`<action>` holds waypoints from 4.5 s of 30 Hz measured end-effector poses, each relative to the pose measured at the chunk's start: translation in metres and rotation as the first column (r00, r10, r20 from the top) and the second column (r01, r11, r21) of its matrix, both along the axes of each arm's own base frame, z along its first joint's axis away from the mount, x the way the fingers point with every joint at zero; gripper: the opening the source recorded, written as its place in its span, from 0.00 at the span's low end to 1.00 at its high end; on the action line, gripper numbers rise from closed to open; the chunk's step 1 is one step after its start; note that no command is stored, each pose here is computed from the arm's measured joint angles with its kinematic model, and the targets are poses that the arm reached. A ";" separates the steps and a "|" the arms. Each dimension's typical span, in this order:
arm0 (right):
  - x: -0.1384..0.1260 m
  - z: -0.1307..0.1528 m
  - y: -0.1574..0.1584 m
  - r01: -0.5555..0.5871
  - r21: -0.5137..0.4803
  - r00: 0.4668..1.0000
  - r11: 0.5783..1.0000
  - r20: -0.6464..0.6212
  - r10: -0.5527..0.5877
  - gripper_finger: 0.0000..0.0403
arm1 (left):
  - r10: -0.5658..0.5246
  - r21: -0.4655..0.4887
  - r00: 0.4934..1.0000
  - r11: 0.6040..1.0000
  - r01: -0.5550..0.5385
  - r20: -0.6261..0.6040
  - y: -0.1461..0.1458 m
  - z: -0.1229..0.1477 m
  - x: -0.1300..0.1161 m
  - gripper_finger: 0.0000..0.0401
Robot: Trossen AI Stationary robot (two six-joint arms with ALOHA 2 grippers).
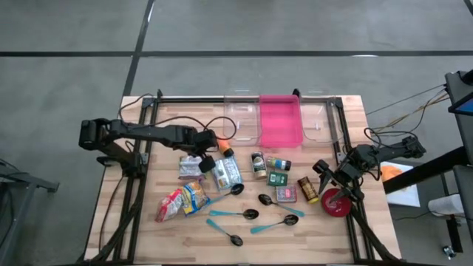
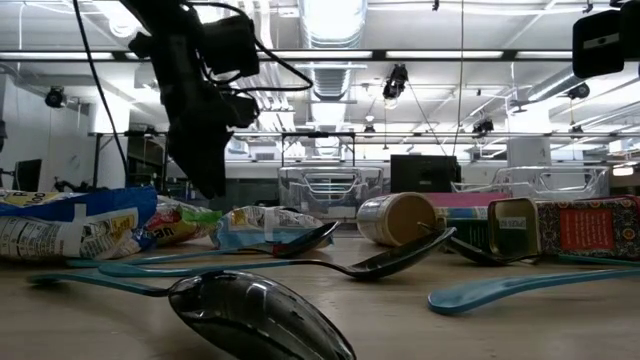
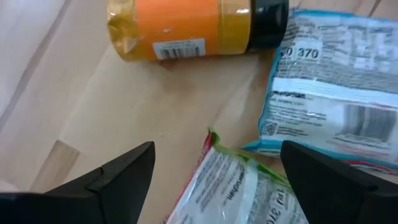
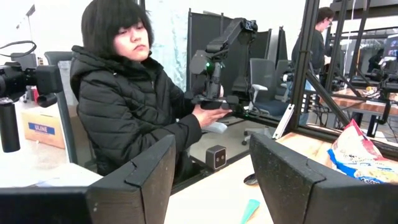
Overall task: Pick & Place Food Item
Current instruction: Put the green noodle pack into the left transparent bin
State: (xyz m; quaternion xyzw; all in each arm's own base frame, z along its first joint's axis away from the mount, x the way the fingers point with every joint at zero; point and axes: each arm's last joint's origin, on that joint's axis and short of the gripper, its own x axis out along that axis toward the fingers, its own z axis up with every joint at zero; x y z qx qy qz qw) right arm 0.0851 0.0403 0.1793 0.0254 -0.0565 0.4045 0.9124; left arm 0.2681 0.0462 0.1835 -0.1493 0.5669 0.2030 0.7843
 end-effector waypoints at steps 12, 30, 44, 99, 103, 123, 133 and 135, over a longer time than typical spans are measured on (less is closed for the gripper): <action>0.000 0.000 0.000 -0.001 0.000 1.000 1.000 -0.002 0.001 0.51 | 0.006 -0.045 0.991 0.999 -0.012 -0.132 0.015 -0.038 0.007 0.87; 0.000 -0.001 0.000 -0.001 -0.002 1.000 1.000 -0.008 0.001 0.51 | 0.139 -0.119 0.977 0.980 -0.159 -0.164 0.014 -0.043 0.004 0.86; 0.000 -0.001 0.000 0.000 -0.003 1.000 1.000 -0.007 0.000 0.51 | 0.159 -0.133 0.970 0.974 -0.185 -0.184 0.013 -0.043 0.002 0.47; 0.000 -0.002 0.000 -0.001 -0.006 1.000 1.000 -0.020 0.001 0.51 | -0.145 0.399 0.824 0.911 -0.105 0.547 -0.018 0.102 -0.012 0.00; 0.000 -0.002 0.000 0.000 -0.007 1.000 1.000 -0.021 0.000 0.51 | -0.242 0.505 0.775 0.855 -0.114 0.584 -0.015 0.112 -0.004 0.00; 0.000 -0.002 0.000 -0.001 -0.007 1.000 1.000 -0.022 0.001 0.51 | -0.357 0.712 0.691 0.621 -0.327 0.628 0.054 0.114 0.044 0.00; 0.000 -0.002 0.000 -0.001 -0.007 1.000 1.000 -0.022 0.001 0.51 | -0.226 0.663 0.742 0.654 -0.365 0.631 0.115 0.099 0.074 0.00; 0.000 -0.002 0.000 -0.001 -0.007 1.000 1.000 -0.023 0.001 0.51 | -0.201 0.663 0.767 0.660 -0.353 0.609 0.125 0.094 0.080 0.00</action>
